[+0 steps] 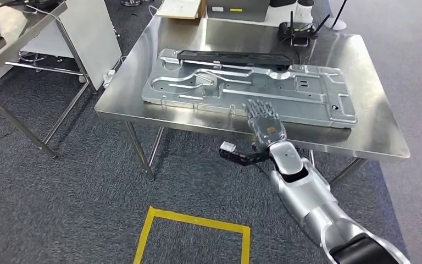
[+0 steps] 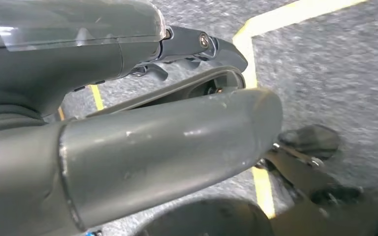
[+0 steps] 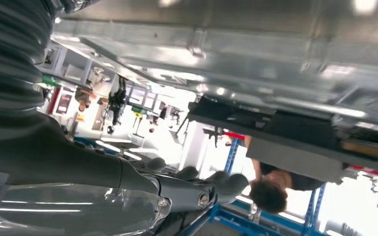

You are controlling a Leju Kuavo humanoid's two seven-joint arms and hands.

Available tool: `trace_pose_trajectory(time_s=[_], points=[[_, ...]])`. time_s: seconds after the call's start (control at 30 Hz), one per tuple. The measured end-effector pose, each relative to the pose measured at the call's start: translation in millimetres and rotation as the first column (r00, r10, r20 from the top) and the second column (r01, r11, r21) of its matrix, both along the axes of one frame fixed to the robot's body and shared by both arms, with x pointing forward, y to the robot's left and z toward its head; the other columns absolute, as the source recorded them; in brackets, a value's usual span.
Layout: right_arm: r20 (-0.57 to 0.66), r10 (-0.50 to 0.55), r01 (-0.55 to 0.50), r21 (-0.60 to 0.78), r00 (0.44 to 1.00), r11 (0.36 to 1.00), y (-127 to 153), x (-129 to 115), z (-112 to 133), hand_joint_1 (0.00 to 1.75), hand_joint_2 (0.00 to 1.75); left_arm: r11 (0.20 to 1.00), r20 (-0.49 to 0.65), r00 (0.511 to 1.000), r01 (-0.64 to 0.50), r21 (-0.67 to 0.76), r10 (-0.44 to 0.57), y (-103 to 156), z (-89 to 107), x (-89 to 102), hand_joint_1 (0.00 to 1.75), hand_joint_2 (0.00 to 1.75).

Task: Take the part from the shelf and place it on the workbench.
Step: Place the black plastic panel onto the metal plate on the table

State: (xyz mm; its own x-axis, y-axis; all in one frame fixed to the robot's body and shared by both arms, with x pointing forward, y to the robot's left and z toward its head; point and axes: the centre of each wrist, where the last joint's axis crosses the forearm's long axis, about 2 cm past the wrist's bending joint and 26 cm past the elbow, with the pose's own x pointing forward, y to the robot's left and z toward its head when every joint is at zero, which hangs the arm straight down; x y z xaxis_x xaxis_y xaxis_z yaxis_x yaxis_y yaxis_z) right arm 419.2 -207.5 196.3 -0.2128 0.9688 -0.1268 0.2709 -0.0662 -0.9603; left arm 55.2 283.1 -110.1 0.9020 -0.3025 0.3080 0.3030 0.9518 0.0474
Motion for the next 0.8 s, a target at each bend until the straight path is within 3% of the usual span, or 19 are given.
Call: trace_pose_trajectory(time_s=[0.2, 0.33, 0.53, 0.8], points=[[-0.015, 0.011, -0.011, 0.0, 1.0, 1.0, 2.8, -8.6, -11.1, 0.0, 1.75, 1.0, -0.002, 1.0, -0.005, 0.0, 0.005, -0.3, -0.1, -0.8, 0.0, 0.0], [0.004, 0.026, -0.026, 0.013, 1.0, 1.0, 6.6, -11.8, -8.6, 0.0, 0.0, 1.0, -0.002, 1.0, -0.01, -0.003, 0.01, -1.4, 0.0, -0.5, 0.0, 0.0], [-0.053, 0.058, -0.052, 0.107, 0.997, 0.993, 14.1, -31.5, -31.8, 0.0, 0.0, 1.0, -0.007, 1.0, -0.019, -0.003, 0.019, -1.3, -0.4, -2.9, 0.0, 0.0], [-0.172, 0.083, -0.029, 0.296, 0.982, 0.955, 9.6, -73.3, -83.6, 0.0, 0.0, 0.999, -0.005, 0.999, -0.049, -0.003, 0.049, 0.1, -0.4, -3.0, 0.0, 0.0]])
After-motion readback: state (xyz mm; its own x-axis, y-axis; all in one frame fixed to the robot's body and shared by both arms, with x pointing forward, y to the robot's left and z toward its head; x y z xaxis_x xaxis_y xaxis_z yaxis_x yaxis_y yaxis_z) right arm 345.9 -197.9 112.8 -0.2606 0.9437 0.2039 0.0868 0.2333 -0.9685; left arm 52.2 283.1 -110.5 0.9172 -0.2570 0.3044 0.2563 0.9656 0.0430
